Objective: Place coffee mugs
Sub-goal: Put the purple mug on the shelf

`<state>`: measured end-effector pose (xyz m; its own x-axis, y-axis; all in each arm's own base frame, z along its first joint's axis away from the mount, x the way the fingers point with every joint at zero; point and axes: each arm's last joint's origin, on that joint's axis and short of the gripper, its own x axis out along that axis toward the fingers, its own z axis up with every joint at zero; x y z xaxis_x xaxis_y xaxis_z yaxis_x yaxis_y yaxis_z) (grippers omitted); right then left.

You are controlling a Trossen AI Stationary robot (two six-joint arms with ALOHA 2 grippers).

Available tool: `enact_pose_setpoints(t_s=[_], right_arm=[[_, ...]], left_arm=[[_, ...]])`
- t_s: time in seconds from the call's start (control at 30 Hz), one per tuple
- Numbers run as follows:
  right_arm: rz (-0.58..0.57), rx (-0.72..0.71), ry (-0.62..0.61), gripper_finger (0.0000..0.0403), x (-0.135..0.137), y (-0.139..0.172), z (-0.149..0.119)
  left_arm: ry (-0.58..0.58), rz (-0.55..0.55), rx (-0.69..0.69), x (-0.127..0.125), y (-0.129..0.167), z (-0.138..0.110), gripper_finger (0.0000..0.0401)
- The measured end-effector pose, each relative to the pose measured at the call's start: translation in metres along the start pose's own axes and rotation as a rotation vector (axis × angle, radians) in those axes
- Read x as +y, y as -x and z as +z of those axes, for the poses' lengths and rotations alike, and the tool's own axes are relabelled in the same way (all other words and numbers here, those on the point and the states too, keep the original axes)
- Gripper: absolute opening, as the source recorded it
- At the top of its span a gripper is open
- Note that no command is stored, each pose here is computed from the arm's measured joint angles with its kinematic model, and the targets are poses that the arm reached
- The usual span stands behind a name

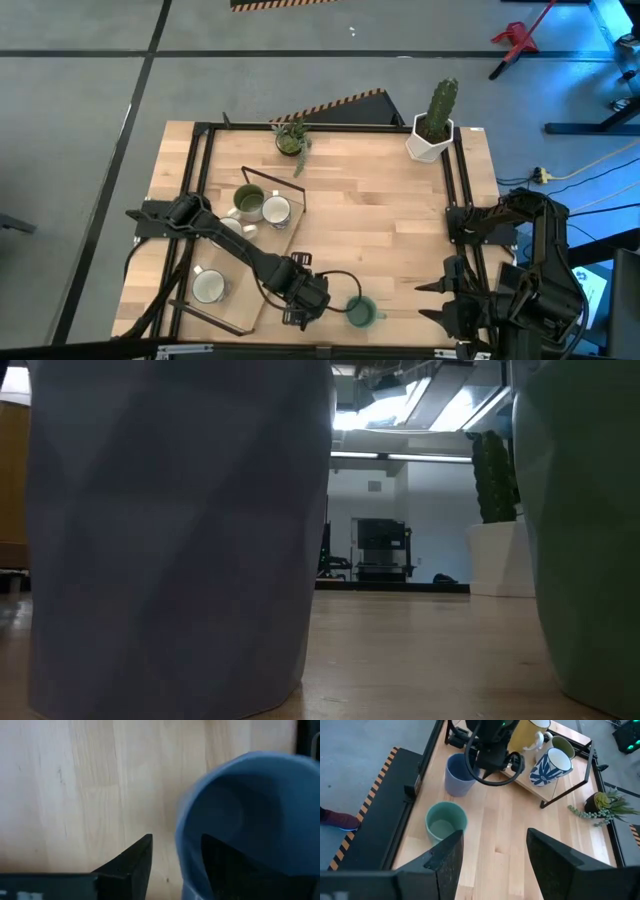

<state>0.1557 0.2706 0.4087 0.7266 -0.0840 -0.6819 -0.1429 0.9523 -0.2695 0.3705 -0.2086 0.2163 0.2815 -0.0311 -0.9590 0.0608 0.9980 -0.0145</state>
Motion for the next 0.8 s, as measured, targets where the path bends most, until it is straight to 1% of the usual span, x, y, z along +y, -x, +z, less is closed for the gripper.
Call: enact_pose_setpoints(t_s=[0.07, 0.13, 0.2, 0.27, 0.3, 0.33, 0.43, 0.53, 0.63, 0.73, 0.8], right_arm=[[-0.005, 0.006, -0.005, 0.0205, -0.001, 0.000, -0.001], [-0.016, 0.007, -0.005, 0.0205, -0.001, 0.000, -0.001], [-0.027, 0.005, -0.002, 0.0205, -0.002, 0.000, -0.002], [-0.028, 0.004, -0.002, 0.0205, -0.002, 0.000, -0.002], [-0.028, 0.004, -0.002, 0.0205, -0.002, 0.000, -0.002], [-0.028, 0.004, -0.002, 0.0205, -0.002, 0.000, -0.002], [-0.027, 0.004, -0.003, 0.0205, -0.002, 0.000, -0.002], [-0.023, 0.009, -0.003, 0.0204, -0.002, 0.000, -0.002], [-0.024, 0.014, 0.005, 0.0205, -0.002, 0.000, -0.002], [-0.035, 0.020, 0.015, 0.0205, -0.003, 0.000, -0.003], [-0.045, 0.014, 0.014, 0.0205, -0.004, 0.000, -0.003]], left_arm=[[0.017, 0.002, 0.003, 0.002, -0.003, -0.001, 0.0150], [0.021, -0.013, -0.001, 0.002, -0.004, 0.000, 0.0124], [0.026, -0.019, 0.002, 0.003, -0.004, 0.001, 0.0085], [0.034, -0.013, -0.001, 0.005, -0.005, 0.002, 0.0038], [0.038, -0.015, 0.001, 0.007, -0.005, 0.002, 0.0023], [0.047, -0.009, 0.001, 0.007, -0.005, 0.002, 0.0017], [0.057, 0.009, -0.010, 0.007, -0.004, 0.003, 0.0017], [0.062, -0.026, -0.017, 0.005, 0.005, 0.008, 0.0017], [0.082, -0.081, -0.051, 0.004, 0.035, 0.011, 0.0017], [0.077, -0.079, -0.069, 0.007, 0.077, 0.003, 0.0017], [0.074, -0.052, -0.078, 0.013, 0.102, -0.008, 0.0017]])
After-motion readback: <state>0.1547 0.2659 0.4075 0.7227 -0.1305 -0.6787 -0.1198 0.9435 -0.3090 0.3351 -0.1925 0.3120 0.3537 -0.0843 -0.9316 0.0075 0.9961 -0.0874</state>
